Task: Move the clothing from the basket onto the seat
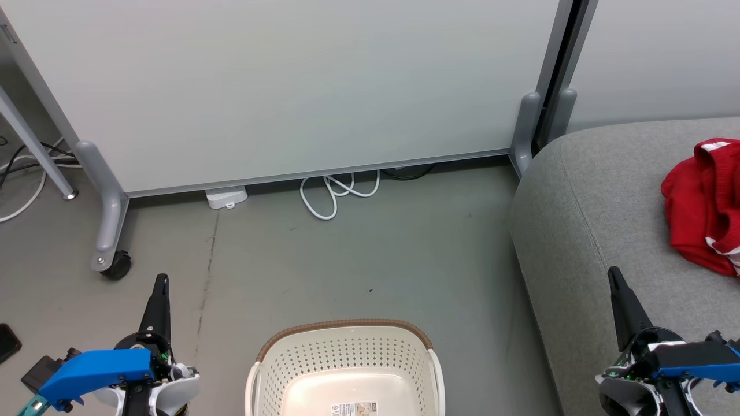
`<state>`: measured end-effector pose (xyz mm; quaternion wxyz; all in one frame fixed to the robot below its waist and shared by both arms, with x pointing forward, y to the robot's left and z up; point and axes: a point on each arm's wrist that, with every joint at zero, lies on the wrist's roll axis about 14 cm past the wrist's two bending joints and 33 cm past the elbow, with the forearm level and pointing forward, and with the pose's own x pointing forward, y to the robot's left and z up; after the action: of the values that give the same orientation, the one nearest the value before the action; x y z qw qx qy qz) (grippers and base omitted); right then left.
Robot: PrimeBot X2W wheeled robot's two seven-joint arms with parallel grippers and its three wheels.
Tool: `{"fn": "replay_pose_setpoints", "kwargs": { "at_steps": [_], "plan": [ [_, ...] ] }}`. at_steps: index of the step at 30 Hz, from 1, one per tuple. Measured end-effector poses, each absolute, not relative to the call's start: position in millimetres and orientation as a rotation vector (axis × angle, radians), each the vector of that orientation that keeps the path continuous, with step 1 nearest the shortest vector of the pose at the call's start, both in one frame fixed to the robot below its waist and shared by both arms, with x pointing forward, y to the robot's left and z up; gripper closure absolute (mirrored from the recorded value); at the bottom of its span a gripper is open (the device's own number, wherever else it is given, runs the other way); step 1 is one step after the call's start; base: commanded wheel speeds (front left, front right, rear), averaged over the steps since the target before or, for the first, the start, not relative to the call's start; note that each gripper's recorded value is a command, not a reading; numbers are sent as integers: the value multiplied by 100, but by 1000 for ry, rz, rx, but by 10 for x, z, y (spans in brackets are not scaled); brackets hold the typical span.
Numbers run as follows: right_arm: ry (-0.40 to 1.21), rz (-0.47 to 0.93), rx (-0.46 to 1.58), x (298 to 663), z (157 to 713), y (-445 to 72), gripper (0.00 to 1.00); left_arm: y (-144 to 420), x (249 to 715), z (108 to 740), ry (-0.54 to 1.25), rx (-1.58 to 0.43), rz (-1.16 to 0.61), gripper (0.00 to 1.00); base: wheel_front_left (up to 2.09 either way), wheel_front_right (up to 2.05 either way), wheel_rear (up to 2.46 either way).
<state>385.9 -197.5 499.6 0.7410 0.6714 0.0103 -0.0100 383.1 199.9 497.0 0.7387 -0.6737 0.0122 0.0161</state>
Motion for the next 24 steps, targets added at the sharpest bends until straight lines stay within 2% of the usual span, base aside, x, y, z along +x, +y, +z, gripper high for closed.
{"fn": "replay_pose_setpoints", "kwargs": {
  "at_steps": [24],
  "plan": [
    [8,-9,1575,3874,5038,-1998,100,1998,3876,5032,12,-1575,12,100,0,0,0]
  ]
}}
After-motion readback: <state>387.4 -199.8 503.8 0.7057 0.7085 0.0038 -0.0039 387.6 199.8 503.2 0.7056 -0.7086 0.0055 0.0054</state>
